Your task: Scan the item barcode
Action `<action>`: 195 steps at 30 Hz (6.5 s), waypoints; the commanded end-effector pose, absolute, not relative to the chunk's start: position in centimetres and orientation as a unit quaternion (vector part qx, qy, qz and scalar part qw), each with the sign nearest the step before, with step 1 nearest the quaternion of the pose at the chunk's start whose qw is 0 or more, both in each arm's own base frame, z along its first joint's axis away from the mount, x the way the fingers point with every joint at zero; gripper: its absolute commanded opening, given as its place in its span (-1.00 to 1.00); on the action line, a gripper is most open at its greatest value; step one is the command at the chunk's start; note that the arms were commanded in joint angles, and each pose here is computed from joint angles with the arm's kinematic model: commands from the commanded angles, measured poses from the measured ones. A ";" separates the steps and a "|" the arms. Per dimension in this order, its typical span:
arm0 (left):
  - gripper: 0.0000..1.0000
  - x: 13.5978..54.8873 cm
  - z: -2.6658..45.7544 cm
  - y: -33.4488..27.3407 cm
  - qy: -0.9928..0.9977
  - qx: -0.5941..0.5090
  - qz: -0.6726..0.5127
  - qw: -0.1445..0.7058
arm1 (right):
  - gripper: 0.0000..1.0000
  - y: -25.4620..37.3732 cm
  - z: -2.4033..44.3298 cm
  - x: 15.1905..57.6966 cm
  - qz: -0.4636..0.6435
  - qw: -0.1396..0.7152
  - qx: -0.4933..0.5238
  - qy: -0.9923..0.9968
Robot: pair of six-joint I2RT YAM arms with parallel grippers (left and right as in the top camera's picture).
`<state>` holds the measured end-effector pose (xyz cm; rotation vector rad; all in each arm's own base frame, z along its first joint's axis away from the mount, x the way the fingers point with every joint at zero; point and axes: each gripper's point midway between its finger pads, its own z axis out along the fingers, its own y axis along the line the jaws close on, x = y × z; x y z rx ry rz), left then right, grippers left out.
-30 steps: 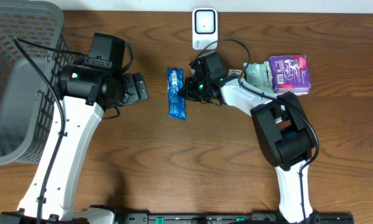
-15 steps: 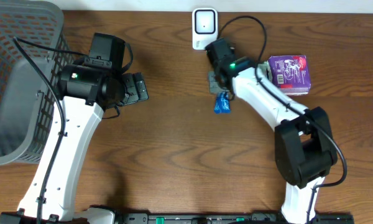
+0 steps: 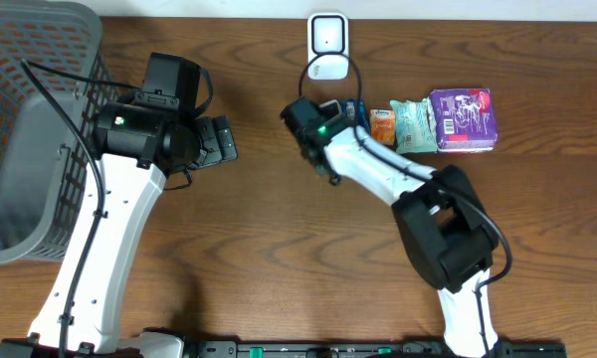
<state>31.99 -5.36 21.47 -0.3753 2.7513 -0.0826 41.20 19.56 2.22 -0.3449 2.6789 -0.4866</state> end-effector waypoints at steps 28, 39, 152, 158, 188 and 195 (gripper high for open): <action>0.96 32.1 21.8 -4.9 0.973 -0.134 -0.020 0.187 | -0.98 17.6 -5.0 42.8 -0.158 0.131 -0.167 0.964; 0.96 32.1 21.8 -4.9 0.973 -0.134 -0.020 0.187 | -0.98 26.1 2.1 41.9 0.216 0.028 -0.164 0.962; 0.96 32.1 21.8 -4.9 0.973 -0.134 -0.020 0.187 | -0.13 23.5 -0.8 38.0 0.070 -0.083 -0.080 0.991; 0.96 32.1 21.8 -4.9 0.973 -0.134 -0.020 0.187 | -0.98 24.1 0.0 39.2 0.092 -0.065 -0.077 0.991; 0.96 32.1 21.8 -4.9 0.973 -0.134 -0.020 0.187 | -0.98 24.7 17.1 60.6 0.371 0.260 0.061 0.889; 0.95 32.1 21.8 -4.9 0.973 -0.134 -0.020 0.187 | -0.98 24.1 16.2 59.1 0.393 0.193 0.116 0.892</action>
